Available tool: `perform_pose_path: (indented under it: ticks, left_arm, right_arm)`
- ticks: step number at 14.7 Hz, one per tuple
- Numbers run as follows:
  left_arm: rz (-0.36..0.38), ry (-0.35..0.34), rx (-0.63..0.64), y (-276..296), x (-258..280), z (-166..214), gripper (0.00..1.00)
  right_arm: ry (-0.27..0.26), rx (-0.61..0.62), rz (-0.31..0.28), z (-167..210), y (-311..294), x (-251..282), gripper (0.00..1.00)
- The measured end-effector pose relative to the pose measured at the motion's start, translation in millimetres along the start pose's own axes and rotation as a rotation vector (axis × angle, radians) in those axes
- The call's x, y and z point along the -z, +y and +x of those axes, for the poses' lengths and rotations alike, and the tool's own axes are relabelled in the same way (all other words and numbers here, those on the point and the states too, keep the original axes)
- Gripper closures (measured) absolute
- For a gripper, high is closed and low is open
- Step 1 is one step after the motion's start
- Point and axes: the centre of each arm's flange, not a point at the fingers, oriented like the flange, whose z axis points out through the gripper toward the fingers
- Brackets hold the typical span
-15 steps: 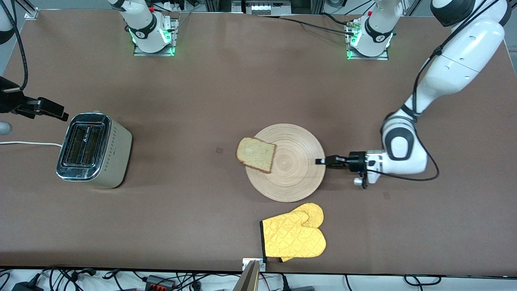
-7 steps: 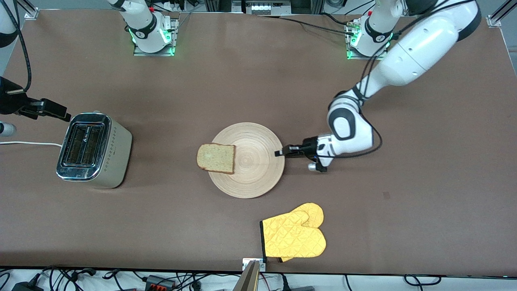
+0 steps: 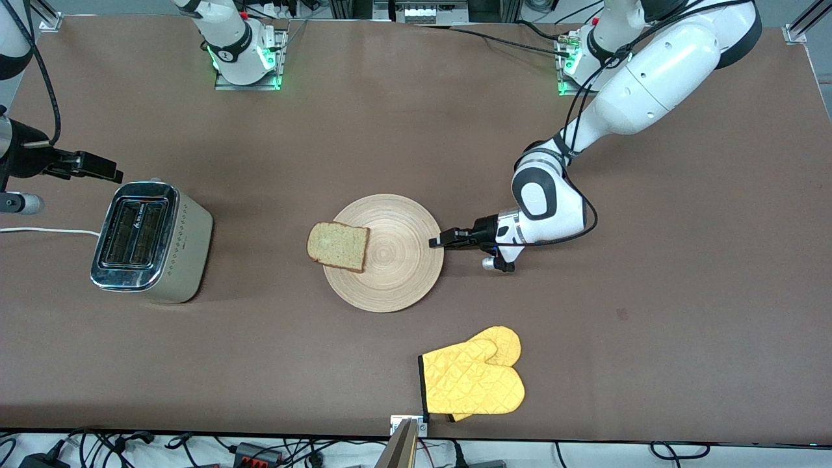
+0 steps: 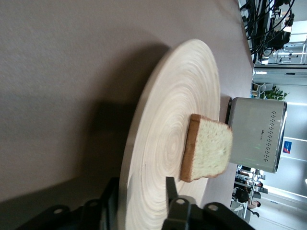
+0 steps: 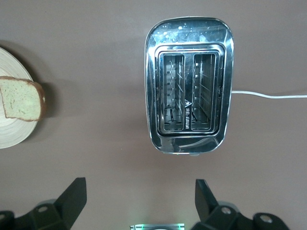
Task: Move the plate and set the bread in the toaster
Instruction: 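Slide the plate with bread toward the toaster with the left gripper, then release the plate with the left gripper while the right gripper reaches the bread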
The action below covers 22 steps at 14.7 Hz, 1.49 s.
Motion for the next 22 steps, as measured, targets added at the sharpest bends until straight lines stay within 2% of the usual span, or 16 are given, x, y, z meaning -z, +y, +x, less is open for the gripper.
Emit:
perform_pose_path:
  ticks: [3,5,8,9,12,14,18,22]
  left_arm:
    - [-0.014,0.038,-0.006,2,23,20,0.22]
    - [-0.026,0.018,-0.073,5,46,36,0.02]
    - [-0.019,-0.079,-0.228,-4,96,67,0.00]
    - [-0.008,-0.123,-0.286,-8,115,76,0.00]
    - [0.044,-0.274,-0.451,-10,170,101,0.00]
    - [0.107,-0.370,-0.543,-8,206,114,0.00]
    - [0.238,-0.548,-0.631,4,284,132,0.00]
    - [0.417,-0.690,-0.598,38,335,132,0.00]
  right_arm:
    - [-0.025,0.011,0.002,7,-6,-13,0.00]
    - [-0.042,0.050,0.000,10,-30,-22,0.00]
    - [-0.059,0.103,-0.004,8,-71,-31,0.00]
    - [-0.073,0.106,0.020,10,-77,-37,0.00]
    - [-0.117,0.080,0.193,29,-84,-68,0.00]
    - [-0.127,0.046,0.284,50,-89,-104,0.00]
    - [-0.094,-0.024,0.328,66,-103,-172,0.00]
    - [-0.042,-0.051,0.373,55,-148,-219,0.00]
